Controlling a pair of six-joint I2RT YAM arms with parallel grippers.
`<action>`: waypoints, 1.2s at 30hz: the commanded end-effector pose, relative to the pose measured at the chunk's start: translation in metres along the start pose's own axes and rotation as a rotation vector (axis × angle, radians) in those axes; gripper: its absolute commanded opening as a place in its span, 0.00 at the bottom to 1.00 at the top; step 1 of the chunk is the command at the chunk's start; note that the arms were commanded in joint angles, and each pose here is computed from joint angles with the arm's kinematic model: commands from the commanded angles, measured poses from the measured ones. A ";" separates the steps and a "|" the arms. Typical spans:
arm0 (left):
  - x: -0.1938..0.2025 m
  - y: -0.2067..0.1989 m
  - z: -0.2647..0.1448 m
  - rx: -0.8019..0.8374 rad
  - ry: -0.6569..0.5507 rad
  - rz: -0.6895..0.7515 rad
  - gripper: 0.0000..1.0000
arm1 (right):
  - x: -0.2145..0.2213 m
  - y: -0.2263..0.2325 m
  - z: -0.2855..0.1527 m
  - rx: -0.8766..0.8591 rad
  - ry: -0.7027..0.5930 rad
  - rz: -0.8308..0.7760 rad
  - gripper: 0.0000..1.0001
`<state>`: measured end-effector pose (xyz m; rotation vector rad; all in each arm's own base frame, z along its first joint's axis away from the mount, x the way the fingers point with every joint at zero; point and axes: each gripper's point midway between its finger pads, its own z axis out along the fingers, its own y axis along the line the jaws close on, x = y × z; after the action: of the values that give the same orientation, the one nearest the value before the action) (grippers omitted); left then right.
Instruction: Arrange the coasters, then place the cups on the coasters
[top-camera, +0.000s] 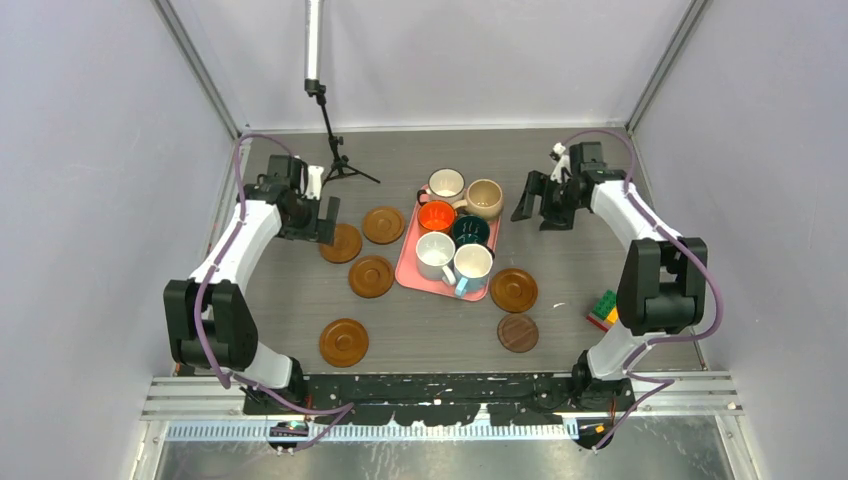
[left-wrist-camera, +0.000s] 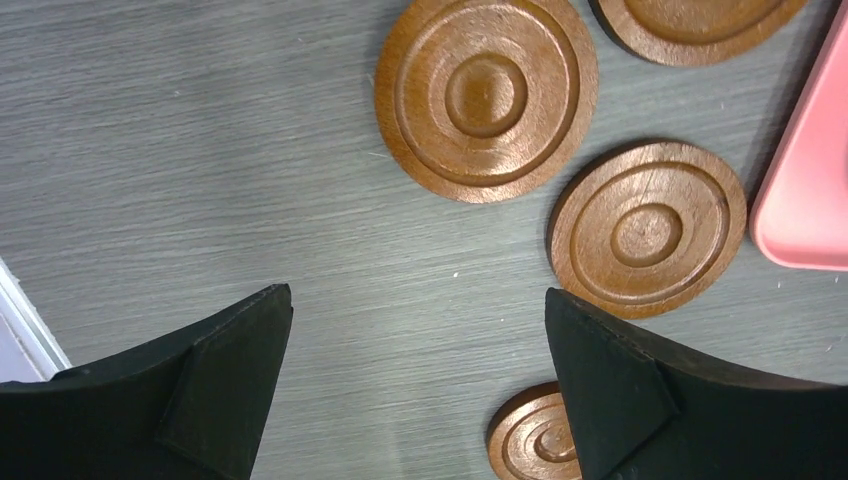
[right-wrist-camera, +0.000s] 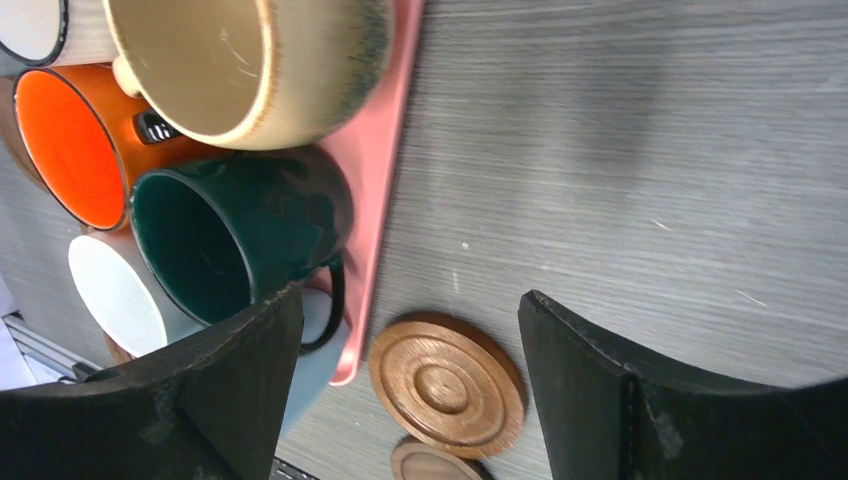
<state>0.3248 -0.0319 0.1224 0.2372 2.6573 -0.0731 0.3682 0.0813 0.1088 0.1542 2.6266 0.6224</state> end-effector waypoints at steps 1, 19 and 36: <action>-0.023 0.013 -0.011 -0.090 -0.046 -0.067 1.00 | -0.016 0.024 0.018 -0.004 -0.060 0.004 0.79; -0.014 0.034 -0.022 -0.218 0.004 -0.077 1.00 | 0.001 0.019 0.102 0.027 -0.030 0.255 0.48; -0.007 0.048 -0.021 -0.296 0.032 -0.075 1.00 | -0.015 -0.001 0.144 0.155 -0.043 0.403 0.00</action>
<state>0.3226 0.0131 0.1323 0.0687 2.7007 0.2751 0.4157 0.1436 0.0177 0.6588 2.6803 0.6537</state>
